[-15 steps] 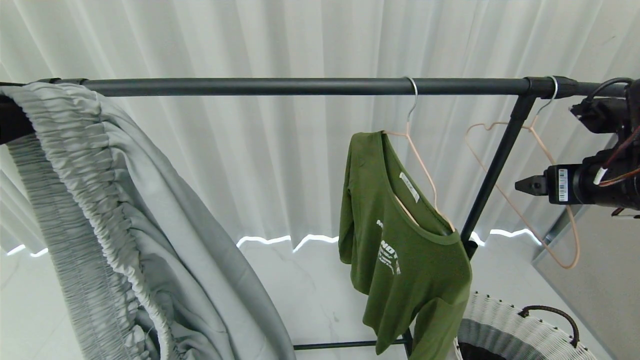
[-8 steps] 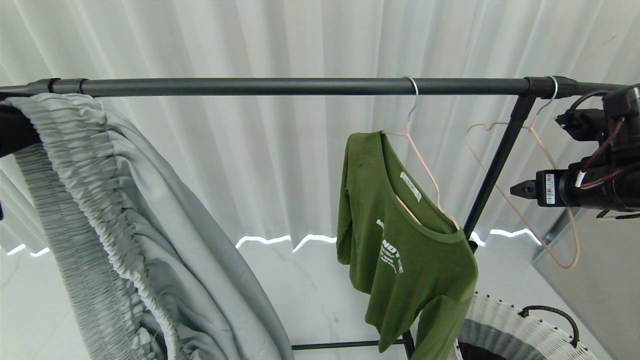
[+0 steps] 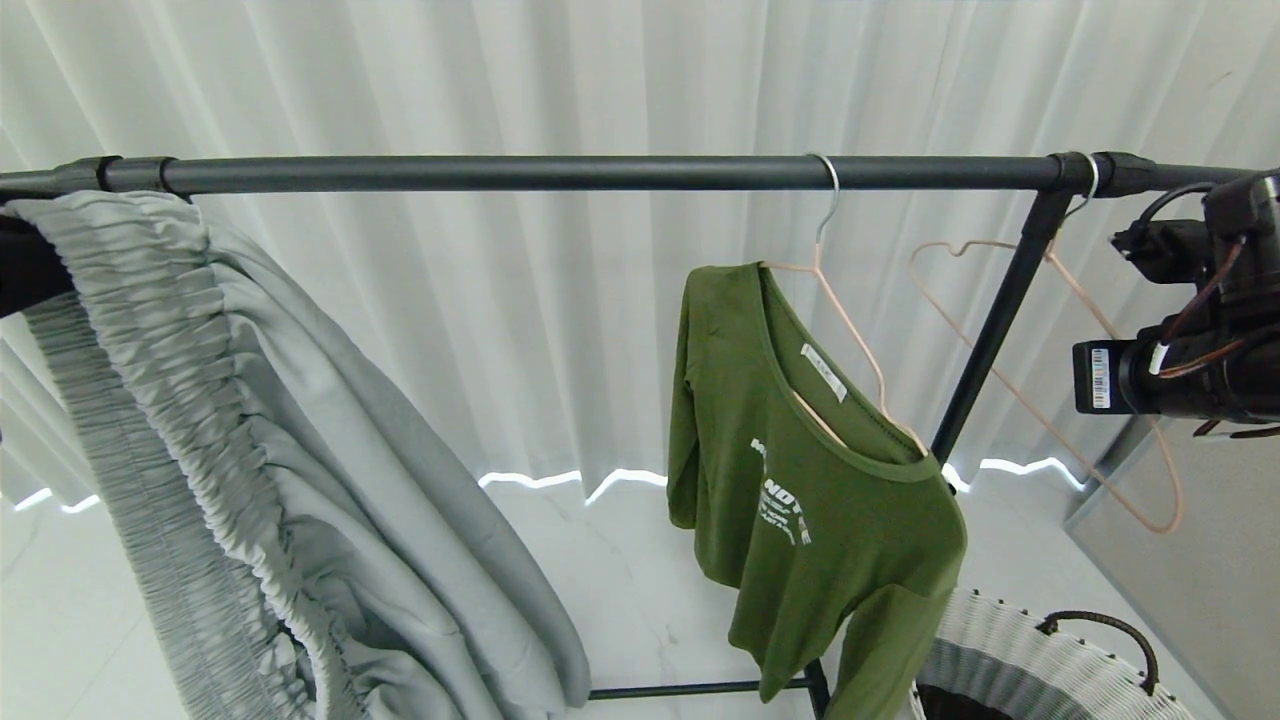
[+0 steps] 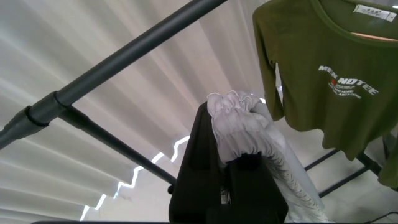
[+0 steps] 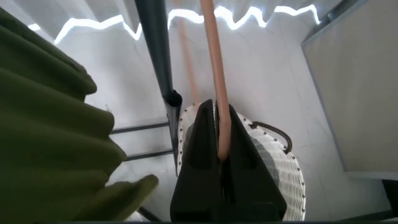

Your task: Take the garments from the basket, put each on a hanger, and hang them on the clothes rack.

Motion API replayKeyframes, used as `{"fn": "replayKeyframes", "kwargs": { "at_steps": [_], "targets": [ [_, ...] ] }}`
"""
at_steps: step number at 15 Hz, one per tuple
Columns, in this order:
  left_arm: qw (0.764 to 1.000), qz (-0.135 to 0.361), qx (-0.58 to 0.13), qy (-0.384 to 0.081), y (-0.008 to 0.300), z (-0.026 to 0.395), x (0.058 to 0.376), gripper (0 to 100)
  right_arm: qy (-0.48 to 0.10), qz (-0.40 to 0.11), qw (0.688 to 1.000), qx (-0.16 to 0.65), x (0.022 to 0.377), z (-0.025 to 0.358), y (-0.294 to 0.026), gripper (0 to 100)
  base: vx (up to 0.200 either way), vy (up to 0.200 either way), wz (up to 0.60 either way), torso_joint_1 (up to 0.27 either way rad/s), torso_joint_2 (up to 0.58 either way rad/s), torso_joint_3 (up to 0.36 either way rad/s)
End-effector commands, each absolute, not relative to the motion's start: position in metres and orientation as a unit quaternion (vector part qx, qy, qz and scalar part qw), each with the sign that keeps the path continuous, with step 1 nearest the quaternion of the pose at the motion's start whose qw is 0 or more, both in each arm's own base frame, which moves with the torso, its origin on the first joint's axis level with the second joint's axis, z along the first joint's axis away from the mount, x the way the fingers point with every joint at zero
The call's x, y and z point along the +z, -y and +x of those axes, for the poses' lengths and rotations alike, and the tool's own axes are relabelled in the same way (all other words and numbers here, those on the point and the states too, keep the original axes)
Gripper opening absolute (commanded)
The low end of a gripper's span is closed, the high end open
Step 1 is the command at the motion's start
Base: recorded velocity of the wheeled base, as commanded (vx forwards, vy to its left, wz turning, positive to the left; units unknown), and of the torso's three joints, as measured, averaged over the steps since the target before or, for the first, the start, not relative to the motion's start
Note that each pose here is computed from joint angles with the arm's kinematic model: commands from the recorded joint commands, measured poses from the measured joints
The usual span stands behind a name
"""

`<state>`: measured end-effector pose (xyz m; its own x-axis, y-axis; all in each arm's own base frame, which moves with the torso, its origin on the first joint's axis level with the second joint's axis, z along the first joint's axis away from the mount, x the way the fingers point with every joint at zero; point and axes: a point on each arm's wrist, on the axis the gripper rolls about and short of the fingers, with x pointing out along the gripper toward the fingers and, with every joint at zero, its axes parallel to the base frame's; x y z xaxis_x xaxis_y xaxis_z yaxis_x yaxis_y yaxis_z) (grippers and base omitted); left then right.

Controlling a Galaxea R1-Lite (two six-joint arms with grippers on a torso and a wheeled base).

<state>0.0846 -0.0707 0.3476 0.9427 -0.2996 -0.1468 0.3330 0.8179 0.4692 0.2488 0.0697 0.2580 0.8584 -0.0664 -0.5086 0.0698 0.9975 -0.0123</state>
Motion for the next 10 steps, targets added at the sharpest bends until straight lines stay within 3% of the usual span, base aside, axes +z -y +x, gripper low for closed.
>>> {"fn": "replayKeyframes", "kwargs": {
  "at_steps": [1,10],
  "targets": [
    [0.953,0.252,-0.166,-0.033,0.071,0.085,0.348,0,-0.255,0.006,0.966,-0.035,0.263,0.244,-0.068,0,0.000,0.000,0.00,0.000,0.00,0.000],
    [0.954,0.249,-0.164,-0.028,0.065,0.079,0.347,0,-0.199,0.020,0.979,-0.035,0.288,0.207,-0.057,0,0.000,0.000,0.00,0.000,0.00,0.000]
  ]
}}
